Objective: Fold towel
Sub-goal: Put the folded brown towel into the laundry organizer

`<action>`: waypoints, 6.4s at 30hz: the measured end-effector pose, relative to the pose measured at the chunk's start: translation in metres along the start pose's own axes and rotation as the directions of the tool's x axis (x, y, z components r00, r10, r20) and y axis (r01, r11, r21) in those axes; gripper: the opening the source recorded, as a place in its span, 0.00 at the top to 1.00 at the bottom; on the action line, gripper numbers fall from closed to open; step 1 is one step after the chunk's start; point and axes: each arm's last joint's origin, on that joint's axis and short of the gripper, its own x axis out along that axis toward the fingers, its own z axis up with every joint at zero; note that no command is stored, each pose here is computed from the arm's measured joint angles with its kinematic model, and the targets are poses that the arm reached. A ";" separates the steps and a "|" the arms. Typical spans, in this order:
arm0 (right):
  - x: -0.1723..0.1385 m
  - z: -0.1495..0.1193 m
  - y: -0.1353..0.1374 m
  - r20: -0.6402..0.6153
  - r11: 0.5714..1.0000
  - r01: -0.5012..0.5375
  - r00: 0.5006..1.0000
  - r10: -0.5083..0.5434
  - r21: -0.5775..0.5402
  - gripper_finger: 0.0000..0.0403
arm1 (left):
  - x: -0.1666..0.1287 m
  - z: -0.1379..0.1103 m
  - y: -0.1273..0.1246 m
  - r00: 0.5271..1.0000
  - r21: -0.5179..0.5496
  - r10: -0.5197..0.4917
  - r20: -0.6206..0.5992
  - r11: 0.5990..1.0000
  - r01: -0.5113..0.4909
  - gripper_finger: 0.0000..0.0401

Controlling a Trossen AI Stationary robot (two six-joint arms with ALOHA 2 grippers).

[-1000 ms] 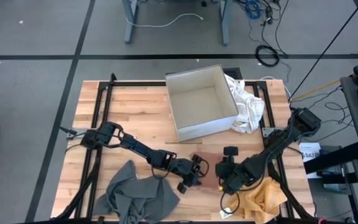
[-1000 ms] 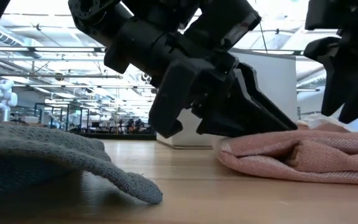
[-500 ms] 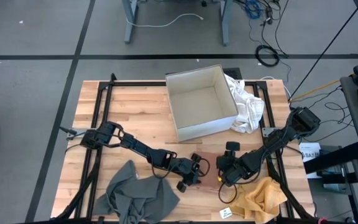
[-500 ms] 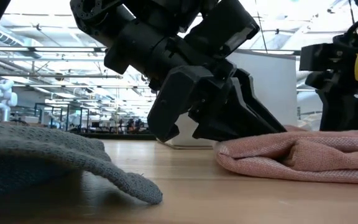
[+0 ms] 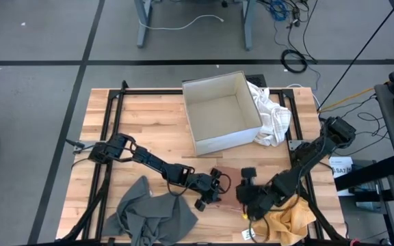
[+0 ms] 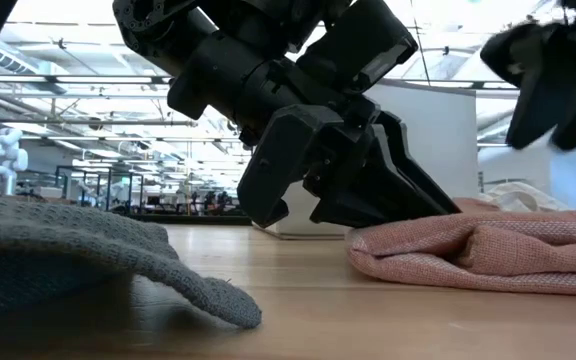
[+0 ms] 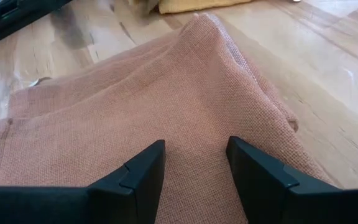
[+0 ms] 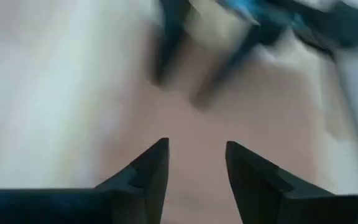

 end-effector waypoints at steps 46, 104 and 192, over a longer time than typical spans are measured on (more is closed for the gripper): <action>0.024 -0.010 0.020 0.030 0.999 0.048 0.998 -0.048 0.001 0.96 | -0.070 0.070 0.005 0.991 0.096 0.112 0.069 0.988 -0.118 0.54; -0.080 0.032 -0.052 0.324 0.996 0.093 0.942 -0.087 -0.003 0.96 | -0.115 0.108 -0.017 0.883 0.076 0.467 0.048 0.879 -0.470 0.78; -0.063 0.075 -0.363 -0.056 0.996 -0.087 0.995 0.088 0.014 0.53 | -0.211 -0.007 0.194 0.950 0.054 0.241 -0.196 0.970 -0.235 0.83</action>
